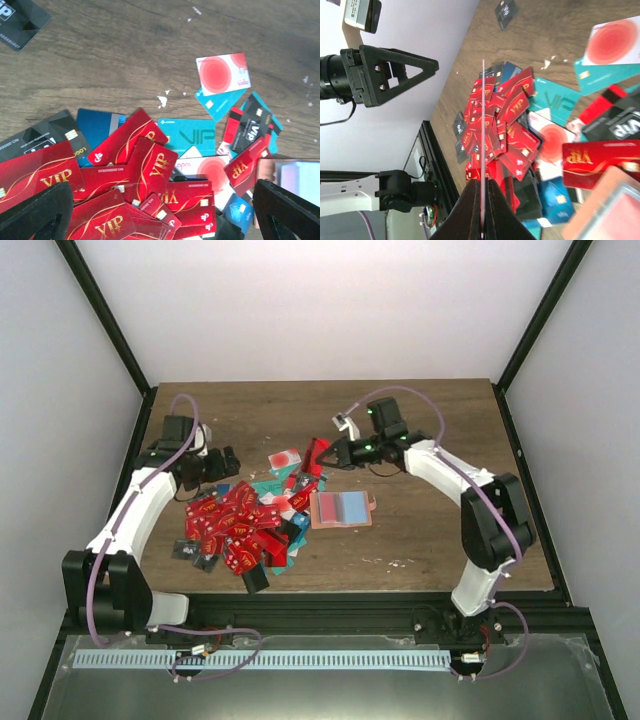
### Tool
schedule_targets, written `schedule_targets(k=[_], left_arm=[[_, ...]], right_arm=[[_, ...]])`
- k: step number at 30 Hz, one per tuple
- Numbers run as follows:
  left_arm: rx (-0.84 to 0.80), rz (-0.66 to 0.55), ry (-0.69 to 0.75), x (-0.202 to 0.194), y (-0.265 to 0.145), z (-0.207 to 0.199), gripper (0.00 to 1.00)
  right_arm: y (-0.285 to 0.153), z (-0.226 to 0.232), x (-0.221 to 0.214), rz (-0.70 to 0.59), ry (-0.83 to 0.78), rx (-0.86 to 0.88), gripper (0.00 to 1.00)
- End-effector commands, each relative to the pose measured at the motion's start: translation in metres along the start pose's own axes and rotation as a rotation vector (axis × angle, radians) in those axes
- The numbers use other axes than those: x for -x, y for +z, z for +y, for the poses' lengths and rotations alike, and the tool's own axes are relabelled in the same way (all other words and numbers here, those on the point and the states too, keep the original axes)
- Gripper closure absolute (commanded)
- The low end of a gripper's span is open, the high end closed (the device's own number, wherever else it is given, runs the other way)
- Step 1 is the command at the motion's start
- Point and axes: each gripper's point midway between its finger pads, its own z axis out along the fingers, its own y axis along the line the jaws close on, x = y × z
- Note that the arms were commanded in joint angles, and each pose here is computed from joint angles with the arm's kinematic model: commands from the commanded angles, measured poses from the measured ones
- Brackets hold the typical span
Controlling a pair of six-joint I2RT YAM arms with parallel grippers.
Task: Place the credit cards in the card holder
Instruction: Pick up the credit card from the center of the board.
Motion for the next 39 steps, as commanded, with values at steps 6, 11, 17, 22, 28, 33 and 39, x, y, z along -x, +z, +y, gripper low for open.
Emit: schedule_targets(k=[6,11,17,22,28,33,39], left_arm=[[-0.25,0.033,0.016,0.002,0.001,-0.036,0.0],[-0.558,0.053,0.059,0.001,-0.016,-0.09,0.07],[-0.826,0.1,0.204,-0.008,-0.045,-0.147,0.16],[-0.98,0.151,0.277,-0.023,-0.058,-0.179,0.21],[-1.124,0.217,0.36,-0.043,-0.072,-0.213,0.32],[-1.162,0.25,0.388,-0.054,-0.073,-0.228,0.41],[-1.197,0.296,0.406,-0.065,-0.073,-0.239,0.54]], right_arm=[[-0.051,0.003,-0.029,0.01,-0.116,0.026,0.99],[-0.056,0.013,-0.047,0.041,-0.136,0.127,0.99],[-0.06,0.031,-0.054,0.076,-0.171,0.263,0.98],[-0.064,0.048,-0.054,0.088,-0.172,0.377,0.98],[-0.07,0.061,-0.054,0.098,-0.174,0.452,0.99],[-0.073,0.066,-0.056,0.106,-0.171,0.488,0.99],[-0.075,0.069,-0.058,0.108,-0.172,0.505,0.99]])
